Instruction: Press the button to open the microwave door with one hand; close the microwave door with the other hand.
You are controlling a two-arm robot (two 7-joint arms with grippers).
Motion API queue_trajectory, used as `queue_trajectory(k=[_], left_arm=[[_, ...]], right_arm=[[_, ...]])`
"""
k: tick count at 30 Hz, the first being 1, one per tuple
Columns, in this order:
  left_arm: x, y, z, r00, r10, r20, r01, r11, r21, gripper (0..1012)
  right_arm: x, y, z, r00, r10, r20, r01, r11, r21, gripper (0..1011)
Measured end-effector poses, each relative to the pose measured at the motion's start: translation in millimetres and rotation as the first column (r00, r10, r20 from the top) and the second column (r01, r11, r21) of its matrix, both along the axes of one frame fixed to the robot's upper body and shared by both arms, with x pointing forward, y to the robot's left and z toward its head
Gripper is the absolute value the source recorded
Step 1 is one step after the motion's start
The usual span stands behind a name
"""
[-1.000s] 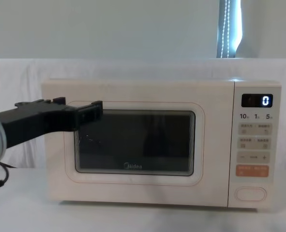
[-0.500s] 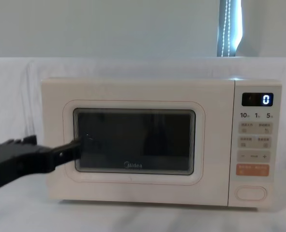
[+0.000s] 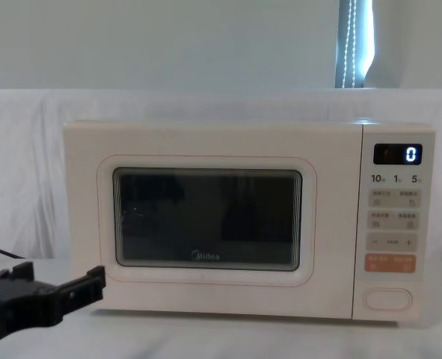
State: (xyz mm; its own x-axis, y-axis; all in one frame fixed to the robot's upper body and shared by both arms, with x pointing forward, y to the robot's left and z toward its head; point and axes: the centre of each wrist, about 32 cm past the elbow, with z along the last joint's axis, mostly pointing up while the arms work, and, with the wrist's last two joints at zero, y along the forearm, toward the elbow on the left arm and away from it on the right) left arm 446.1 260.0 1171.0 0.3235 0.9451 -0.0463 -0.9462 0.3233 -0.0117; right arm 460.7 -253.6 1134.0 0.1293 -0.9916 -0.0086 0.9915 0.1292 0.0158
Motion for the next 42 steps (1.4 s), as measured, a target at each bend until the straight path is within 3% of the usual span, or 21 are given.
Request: queue_trajectory(k=[5,13,42], left_arm=[[-1.9,3.3,-7.5,0.9996,0.024,-0.015,-0.024,0.9997,-0.003,1001],[-3.2,5.6,-18.5,0.9979,0.051,-0.040,-0.051,0.9987,0.008,1001],[-2.8,5.0,-16.2,0.9985,0.044,-0.034,-0.043,0.9990,0.006,1001]], right_arm=[[0.0,0.0,0.0,1.000,0.000,0.000,0.000,1.000,0.000,1002],[0.0,0.0,0.0,1.000,0.000,0.000,0.000,1.000,0.000,1002],[0.0,0.0,0.0,1.000,0.000,0.000,0.000,1.000,0.000,1002]])
